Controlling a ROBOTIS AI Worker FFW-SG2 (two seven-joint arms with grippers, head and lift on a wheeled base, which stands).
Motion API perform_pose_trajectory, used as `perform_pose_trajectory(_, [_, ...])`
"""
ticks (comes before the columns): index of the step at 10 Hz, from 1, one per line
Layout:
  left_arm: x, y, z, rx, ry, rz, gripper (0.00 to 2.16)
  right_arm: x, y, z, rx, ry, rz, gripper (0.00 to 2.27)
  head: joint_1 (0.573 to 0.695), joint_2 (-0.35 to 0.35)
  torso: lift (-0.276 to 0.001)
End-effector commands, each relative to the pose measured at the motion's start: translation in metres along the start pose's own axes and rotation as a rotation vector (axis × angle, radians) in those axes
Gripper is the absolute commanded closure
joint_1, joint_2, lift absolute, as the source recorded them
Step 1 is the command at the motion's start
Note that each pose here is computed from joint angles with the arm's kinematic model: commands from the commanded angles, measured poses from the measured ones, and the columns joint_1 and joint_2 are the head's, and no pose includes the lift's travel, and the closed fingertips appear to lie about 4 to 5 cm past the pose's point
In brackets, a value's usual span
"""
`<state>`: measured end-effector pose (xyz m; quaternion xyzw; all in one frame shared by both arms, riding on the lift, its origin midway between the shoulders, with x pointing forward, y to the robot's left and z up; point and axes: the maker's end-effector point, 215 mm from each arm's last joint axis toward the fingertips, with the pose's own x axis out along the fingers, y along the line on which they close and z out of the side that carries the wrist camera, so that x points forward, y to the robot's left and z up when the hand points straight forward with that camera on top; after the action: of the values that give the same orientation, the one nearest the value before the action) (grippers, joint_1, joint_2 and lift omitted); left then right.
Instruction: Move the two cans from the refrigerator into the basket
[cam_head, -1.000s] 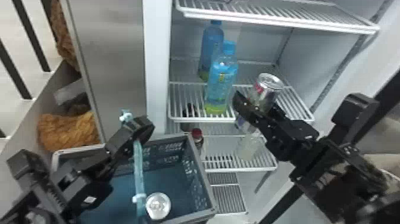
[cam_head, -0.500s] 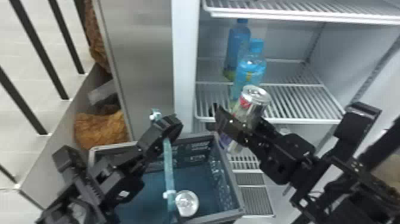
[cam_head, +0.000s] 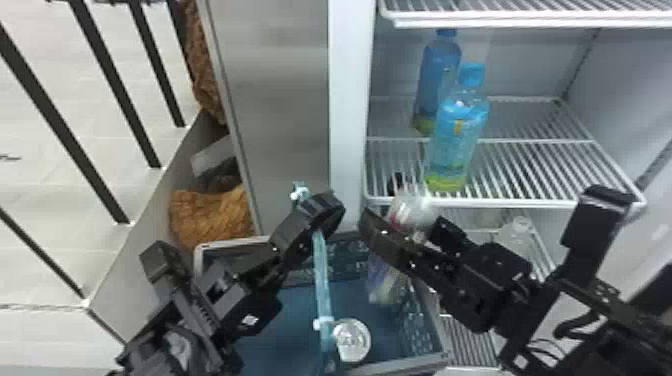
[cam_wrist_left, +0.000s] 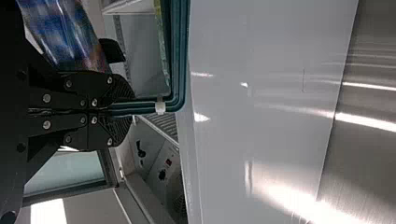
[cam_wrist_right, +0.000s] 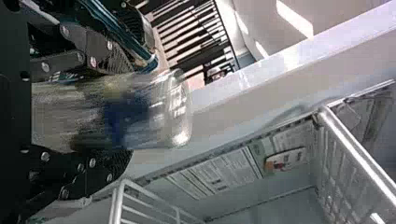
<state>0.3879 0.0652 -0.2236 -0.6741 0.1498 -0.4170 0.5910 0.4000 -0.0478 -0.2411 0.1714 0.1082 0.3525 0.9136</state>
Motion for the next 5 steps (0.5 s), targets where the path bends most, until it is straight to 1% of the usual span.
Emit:
perform_pose_trajectory(1, [0.0,0.0,0.0,-0.002,-0.002,0.0,1.2,0.001,-0.005,0.004,-0.001,-0.02,-0.007,0.07,0.695,0.025,-0.035])
perform_pose_trajectory(2, [0.0,0.0,0.0,-0.003,-0.002,0.0,1.2,-0.001,-0.013,0.006,0.001,-0.034,-0.02,0.1,0.695,0.024,-0.035])
perform_pose_trajectory(3, [0.0,0.0,0.0,-0.003,-0.002,-0.002,1.2,-0.004,-0.023,0.015,-0.005,-0.071,-0.04,0.13,0.695,0.018,-0.035])
perform_pose_trajectory(5, [-0.001,0.0,0.0,-0.003,-0.004,0.0,1.2,-0.021,-0.061,0.032,-0.045,-0.164,-0.11,0.13,0.695,-0.008,-0.035])
